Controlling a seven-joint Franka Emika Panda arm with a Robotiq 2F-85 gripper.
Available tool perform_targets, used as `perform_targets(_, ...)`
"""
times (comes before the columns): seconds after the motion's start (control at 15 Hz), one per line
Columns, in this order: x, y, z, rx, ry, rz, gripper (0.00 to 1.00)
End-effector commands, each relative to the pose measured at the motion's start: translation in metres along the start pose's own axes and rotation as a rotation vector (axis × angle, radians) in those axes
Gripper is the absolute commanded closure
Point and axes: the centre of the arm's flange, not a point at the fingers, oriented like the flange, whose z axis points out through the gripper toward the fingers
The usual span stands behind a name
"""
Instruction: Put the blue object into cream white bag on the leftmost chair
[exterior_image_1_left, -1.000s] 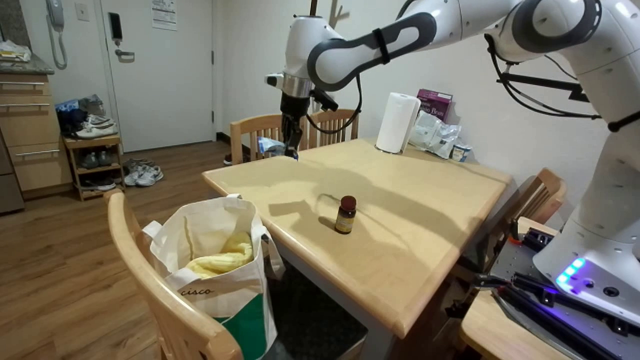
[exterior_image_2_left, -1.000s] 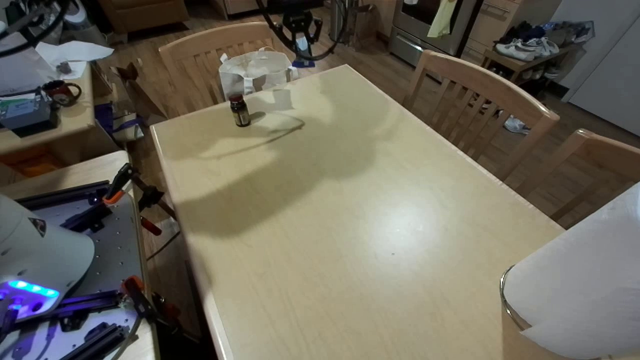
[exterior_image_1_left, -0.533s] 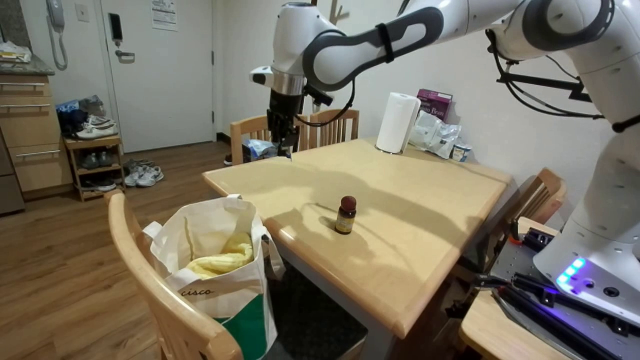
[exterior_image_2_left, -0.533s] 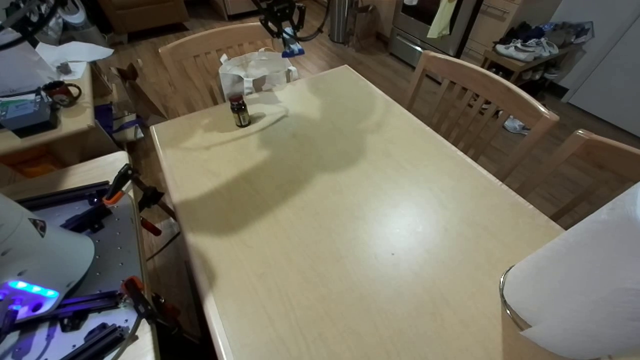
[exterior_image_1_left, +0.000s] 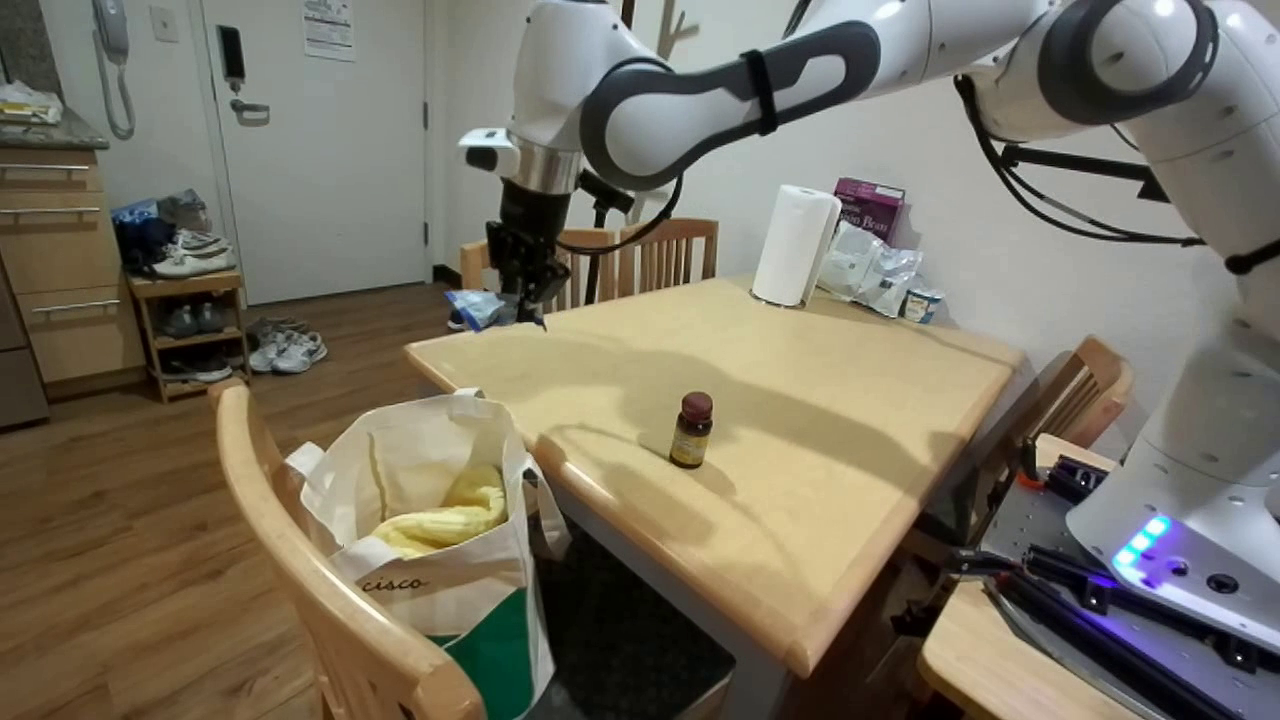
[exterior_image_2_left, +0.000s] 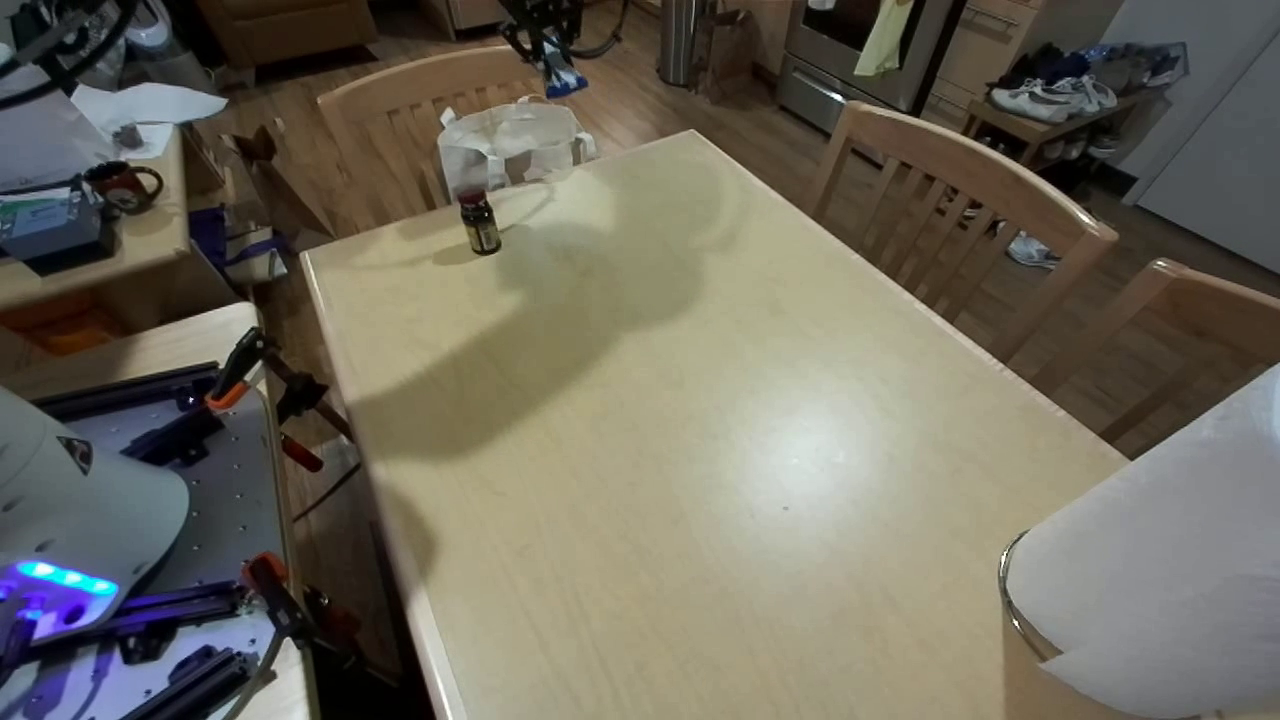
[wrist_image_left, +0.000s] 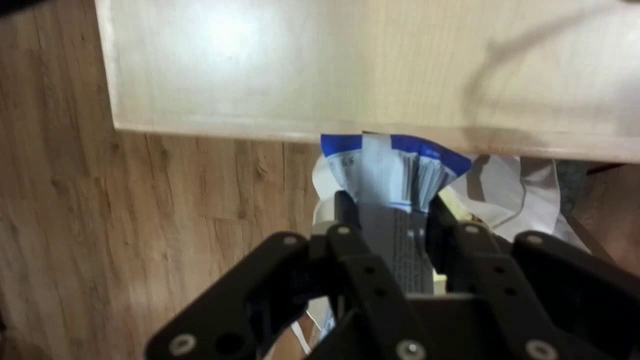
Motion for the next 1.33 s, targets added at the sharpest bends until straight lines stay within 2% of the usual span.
perform_targets(0.0, 0.078, 0.009, 0.005, -0.012, 0.009, -0.197, 0.9)
perform_targets(0.2, 0.132, -0.007, 0.02, 0.007, -0.012, -0.358, 0.9)
perform_targets(0.4, 0.152, -0.017, 0.047, 0.062, -0.067, -0.508, 0.9)
perform_targets(0.6, 0.163, -0.025, 0.072, 0.106, -0.104, -0.663, 0.9)
perform_targets(0.8, 0.162, -0.027, 0.087, 0.136, -0.09, -0.801, 0.9)
perform_targets(1.27, 0.164, -0.019, 0.068, 0.131, -0.005, -0.976, 0.9)
